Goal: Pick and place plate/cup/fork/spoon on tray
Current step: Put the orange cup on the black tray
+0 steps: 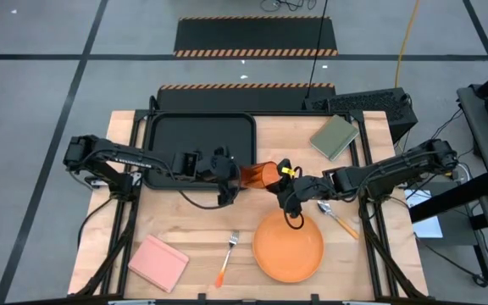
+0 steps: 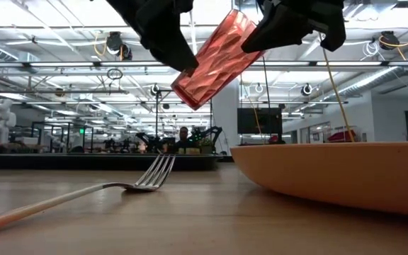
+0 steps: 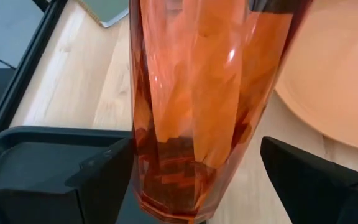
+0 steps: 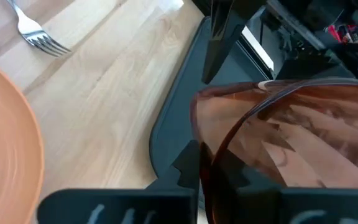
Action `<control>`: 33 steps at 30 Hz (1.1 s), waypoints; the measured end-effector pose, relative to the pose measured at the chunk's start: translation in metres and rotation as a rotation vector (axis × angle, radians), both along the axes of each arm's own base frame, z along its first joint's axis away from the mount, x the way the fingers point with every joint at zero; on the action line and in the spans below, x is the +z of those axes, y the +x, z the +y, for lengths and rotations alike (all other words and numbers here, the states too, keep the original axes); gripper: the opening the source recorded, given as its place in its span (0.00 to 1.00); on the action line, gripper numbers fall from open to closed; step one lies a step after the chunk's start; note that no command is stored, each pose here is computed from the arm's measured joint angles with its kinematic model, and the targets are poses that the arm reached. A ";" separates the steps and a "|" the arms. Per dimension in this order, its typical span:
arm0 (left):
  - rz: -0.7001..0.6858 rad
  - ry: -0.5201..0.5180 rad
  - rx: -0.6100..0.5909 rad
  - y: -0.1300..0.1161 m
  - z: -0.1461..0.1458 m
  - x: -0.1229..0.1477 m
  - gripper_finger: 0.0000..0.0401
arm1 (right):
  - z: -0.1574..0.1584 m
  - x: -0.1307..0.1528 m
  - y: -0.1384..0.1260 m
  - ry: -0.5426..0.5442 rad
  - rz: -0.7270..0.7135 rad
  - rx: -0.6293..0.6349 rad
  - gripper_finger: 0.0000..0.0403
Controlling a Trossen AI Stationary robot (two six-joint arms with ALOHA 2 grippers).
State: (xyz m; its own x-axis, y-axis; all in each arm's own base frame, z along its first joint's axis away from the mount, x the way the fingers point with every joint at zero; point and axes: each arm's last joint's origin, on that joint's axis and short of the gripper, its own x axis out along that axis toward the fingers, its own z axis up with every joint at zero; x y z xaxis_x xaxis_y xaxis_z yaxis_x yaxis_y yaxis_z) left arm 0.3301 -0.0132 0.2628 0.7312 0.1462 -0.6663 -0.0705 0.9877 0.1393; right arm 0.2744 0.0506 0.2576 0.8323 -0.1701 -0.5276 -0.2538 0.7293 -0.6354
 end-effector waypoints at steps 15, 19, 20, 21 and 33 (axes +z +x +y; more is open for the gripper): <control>-0.021 0.001 -0.047 -0.003 0.011 -0.005 0.88 | 0.000 0.001 0.000 -0.005 -0.009 -0.002 0.01; -0.032 -0.011 -0.075 -0.003 0.010 -0.004 0.88 | 0.000 0.001 0.000 -0.009 -0.013 0.003 0.01; -0.025 -0.013 -0.075 -0.002 0.011 -0.006 0.88 | 0.000 0.002 0.000 -0.008 -0.013 0.004 0.01; -0.022 -0.014 -0.075 -0.001 0.011 -0.007 0.88 | 0.000 0.002 0.000 -0.008 -0.014 0.004 0.01; -0.026 -0.106 -0.094 -0.004 0.020 -0.004 0.93 | 0.000 0.004 0.001 -0.018 -0.034 0.011 0.01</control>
State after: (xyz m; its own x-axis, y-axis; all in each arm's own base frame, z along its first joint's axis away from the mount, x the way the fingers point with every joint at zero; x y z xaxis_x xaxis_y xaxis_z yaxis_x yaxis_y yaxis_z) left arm 0.3259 0.0065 0.2591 0.7554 0.0062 -0.6553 0.0209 0.9992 0.0336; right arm 0.2755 0.0502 0.2617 0.8516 -0.1699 -0.4958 -0.2396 0.7152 -0.6566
